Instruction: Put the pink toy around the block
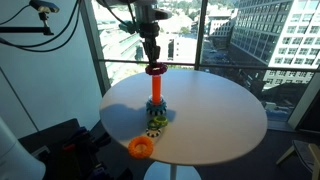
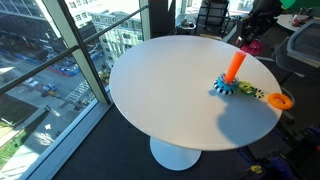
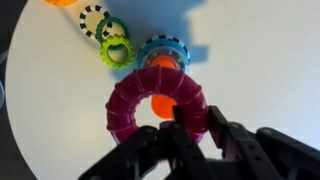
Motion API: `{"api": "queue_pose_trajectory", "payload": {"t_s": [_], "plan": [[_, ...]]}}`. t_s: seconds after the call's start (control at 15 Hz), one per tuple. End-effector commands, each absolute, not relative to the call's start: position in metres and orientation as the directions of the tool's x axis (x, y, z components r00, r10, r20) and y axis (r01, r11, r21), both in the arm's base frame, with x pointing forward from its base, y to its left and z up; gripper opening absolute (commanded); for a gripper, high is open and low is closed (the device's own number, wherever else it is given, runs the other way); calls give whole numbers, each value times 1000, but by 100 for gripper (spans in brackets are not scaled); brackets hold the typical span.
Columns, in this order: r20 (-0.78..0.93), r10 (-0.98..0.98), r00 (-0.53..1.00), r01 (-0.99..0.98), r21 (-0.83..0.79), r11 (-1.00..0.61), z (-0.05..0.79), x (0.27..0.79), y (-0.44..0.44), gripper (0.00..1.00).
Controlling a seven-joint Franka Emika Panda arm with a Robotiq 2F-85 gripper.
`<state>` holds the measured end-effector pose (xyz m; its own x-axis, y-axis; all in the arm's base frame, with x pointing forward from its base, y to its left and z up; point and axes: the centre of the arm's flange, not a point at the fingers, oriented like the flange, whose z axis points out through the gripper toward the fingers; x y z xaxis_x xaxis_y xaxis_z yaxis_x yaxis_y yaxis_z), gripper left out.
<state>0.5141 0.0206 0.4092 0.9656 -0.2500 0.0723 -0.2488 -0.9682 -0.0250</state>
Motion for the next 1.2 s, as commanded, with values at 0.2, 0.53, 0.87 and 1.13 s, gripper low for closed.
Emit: {"api": "queue_pose_trajectory", "payload": {"t_s": [0.2,0.53,0.87,1.13], "plan": [[54,-259,964,-254,-73,-964,399,529,17,10],[57,-259,964,-253,-96,-963,391,532,17,10],[55,-256,965,-248,-116,-962,384,533,16,10],[40,-263,964,-256,-121,-959,379,534,13,10]]}}
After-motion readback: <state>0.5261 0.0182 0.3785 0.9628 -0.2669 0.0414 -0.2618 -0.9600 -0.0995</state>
